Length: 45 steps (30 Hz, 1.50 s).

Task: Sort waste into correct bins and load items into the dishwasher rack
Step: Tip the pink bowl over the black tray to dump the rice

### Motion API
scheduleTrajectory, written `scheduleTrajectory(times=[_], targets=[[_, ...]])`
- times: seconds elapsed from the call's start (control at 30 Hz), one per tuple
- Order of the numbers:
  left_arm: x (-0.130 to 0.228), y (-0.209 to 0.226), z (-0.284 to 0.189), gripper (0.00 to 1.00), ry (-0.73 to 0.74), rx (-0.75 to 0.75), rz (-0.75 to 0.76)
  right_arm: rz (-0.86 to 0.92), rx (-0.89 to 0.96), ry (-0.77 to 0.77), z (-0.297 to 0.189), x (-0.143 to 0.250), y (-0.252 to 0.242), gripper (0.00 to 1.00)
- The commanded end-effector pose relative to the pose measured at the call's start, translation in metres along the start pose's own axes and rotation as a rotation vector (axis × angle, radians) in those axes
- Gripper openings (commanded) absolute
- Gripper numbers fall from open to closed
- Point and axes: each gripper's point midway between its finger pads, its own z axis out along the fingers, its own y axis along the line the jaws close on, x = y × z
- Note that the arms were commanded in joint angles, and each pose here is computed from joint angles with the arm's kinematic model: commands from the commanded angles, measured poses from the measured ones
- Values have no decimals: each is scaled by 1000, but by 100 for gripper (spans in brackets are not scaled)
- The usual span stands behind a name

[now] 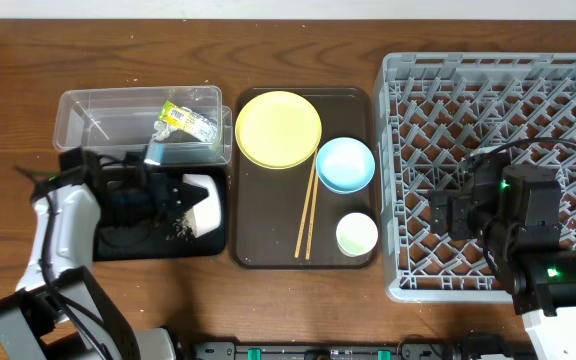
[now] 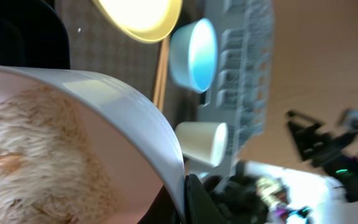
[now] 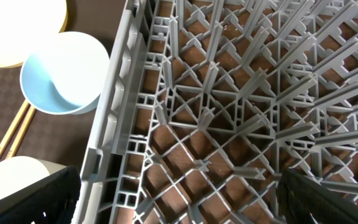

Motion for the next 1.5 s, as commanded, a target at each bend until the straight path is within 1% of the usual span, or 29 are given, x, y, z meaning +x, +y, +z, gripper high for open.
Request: scheduleTrajectory(times=[0.0, 0.13, 0.27, 0.43, 0.67, 0.97, 1.13, 1.2, 1.27, 1.33, 1.4, 1.47], targets=[[-11, -13, -14, 6, -86, 155, -19, 17, 1, -18, -4, -7, -1, 99], [-18, -9, -27, 6, -143, 194, -74, 17, 1, -18, -4, -7, -1, 99], [-25, -19, -38, 6, -194, 271, -80, 17, 1, -18, -4, -7, -1, 99], [-30, -32, -44, 6, -220, 360, -87, 17, 1, -15, -4, -6, -1, 99], [-30, -32, -44, 6, -206, 370, -174, 17, 1, -14, -4, -6, -1, 99], [-31, -32, -44, 6, -206, 370, -176, 14, 1, -8, -4, -5, -1, 99], [-33, -27, -43, 6, -210, 341, -138, 14, 1, -6, -4, -4, -1, 99], [-33, -14, -39, 6, -201, 263, -119, 14, 2, -6, -4, -4, -1, 99], [-31, 3, -35, 6, -183, 166, -152, 14, 1, -3, -4, -3, -1, 99], [-30, 8, -35, 6, -179, 136, -180, 14, 1, 0, -4, -3, -1, 99], [-32, 1, -36, 6, -186, 182, -179, 14, 1, 3, -3, -2, -1, 99], [-37, -23, -43, 6, -216, 318, -107, 14, 2, 9, -1, -2, -1, 99]])
